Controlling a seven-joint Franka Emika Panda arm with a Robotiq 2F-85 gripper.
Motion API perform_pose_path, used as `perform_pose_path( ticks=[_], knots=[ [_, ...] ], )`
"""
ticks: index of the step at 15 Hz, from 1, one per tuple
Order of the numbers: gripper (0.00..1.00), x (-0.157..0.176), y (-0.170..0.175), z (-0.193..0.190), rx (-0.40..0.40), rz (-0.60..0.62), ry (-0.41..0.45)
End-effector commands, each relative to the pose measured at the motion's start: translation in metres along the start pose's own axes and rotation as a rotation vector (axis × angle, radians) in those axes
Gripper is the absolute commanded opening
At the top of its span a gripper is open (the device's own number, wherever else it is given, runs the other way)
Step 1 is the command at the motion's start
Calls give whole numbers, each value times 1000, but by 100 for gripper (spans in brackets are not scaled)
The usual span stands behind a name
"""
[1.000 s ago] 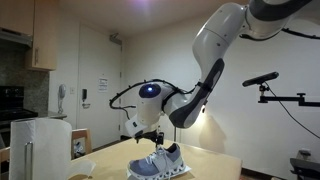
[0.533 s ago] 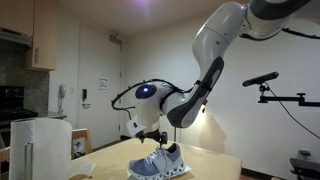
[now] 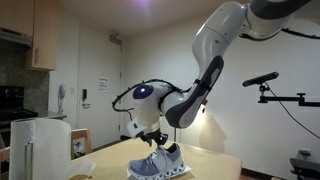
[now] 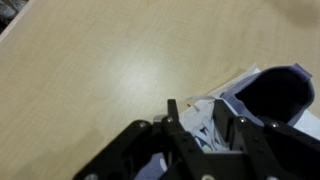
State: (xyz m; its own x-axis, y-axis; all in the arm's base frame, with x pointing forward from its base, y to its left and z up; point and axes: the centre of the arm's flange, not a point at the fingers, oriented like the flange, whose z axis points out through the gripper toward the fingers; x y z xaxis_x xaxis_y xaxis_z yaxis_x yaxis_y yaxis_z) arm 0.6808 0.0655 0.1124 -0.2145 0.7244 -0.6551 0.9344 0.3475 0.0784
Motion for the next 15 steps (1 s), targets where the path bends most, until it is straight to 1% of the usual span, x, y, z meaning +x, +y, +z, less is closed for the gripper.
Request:
perform_pose_path(
  ticks=[1,2,3,11,12,13,14,15],
  knots=[
    [12,-7,2,-7,30,-5,-3],
    [3,-7,2,-8,33,-3,-3],
    [0,-7,2,-10,37,-3,-6],
    [0,-3,0,-9,70,0,-8],
    [18,-2,0,-9,72,-1,-11],
    [24,-2,0,-9,72,-1,-16],
    [7,-2,-1,-9,68,-1,-23],
    [7,-3,0,-10,61,19,-31]
  ],
)
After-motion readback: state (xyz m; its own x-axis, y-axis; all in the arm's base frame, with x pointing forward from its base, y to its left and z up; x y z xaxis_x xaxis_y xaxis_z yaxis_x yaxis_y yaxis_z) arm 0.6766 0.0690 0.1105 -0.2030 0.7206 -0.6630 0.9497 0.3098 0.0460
